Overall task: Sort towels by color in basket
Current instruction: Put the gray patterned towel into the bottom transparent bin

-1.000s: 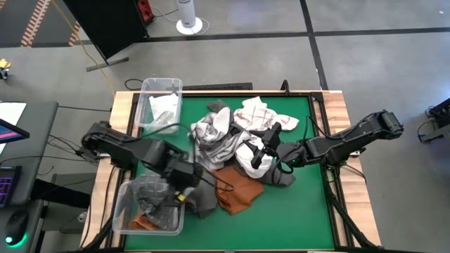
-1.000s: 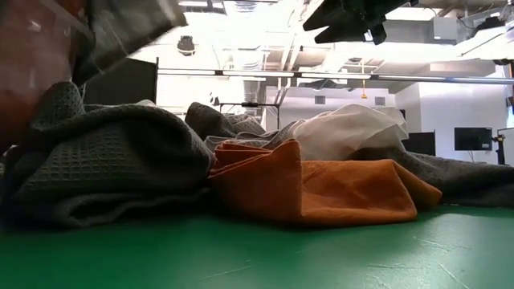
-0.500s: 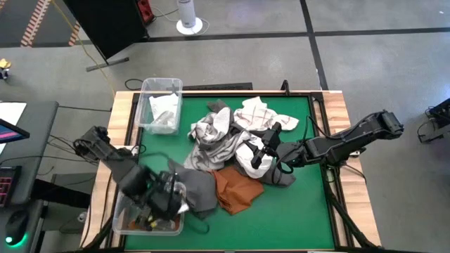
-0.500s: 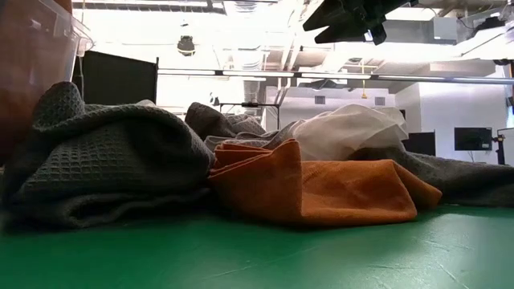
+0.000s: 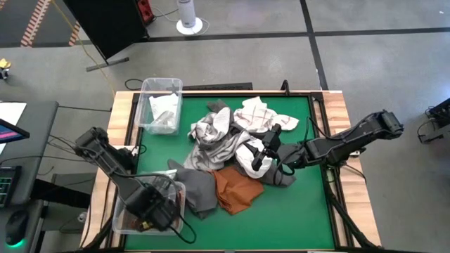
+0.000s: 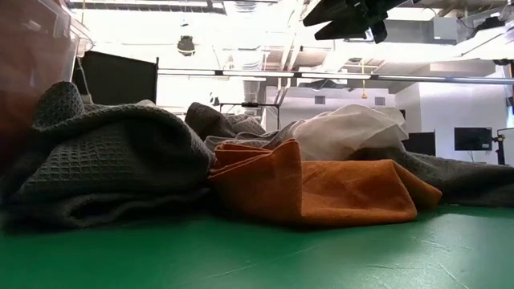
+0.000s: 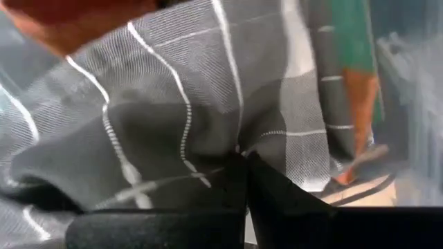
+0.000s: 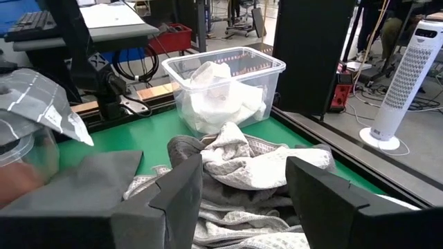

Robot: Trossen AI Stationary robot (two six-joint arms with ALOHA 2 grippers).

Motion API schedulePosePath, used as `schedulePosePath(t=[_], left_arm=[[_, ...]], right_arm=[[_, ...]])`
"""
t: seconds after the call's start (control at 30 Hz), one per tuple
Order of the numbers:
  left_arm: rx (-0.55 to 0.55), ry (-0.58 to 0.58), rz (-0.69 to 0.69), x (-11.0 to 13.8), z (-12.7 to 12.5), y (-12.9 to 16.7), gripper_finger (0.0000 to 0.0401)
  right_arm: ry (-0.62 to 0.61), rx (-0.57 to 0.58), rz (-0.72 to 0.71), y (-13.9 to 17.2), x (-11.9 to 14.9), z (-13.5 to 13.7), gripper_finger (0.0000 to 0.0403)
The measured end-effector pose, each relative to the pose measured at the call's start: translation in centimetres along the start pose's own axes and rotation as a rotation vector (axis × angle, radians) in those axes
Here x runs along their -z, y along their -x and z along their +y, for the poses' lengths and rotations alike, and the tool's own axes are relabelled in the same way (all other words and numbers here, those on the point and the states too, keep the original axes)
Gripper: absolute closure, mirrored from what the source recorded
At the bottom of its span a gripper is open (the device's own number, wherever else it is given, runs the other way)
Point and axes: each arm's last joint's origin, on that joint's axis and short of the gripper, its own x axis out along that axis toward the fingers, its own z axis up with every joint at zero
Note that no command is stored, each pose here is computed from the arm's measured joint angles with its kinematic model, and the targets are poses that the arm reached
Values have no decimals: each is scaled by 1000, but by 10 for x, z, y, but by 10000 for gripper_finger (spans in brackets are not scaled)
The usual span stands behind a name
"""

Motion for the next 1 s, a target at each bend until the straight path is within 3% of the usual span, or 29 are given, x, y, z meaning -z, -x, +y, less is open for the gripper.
schedulePosePath(t=[0.17,0.37,0.5,0.83,1.0], left_arm=[[62,-52,-72,8,4,-25,401],[30,-98,26,18,3,-62,400],[16,-104,11,18,4,-78,379],[67,-148,-48,13,-8,-66,257],[129,-100,-64,11,-12,-44,238]], right_arm=[[-1,5,0,-1,0,-1,168],[1,6,1,-1,0,-1,168],[1,5,1,-1,0,-1,168],[1,6,2,-1,0,-1,168],[1,6,2,-1,0,-1,168]])
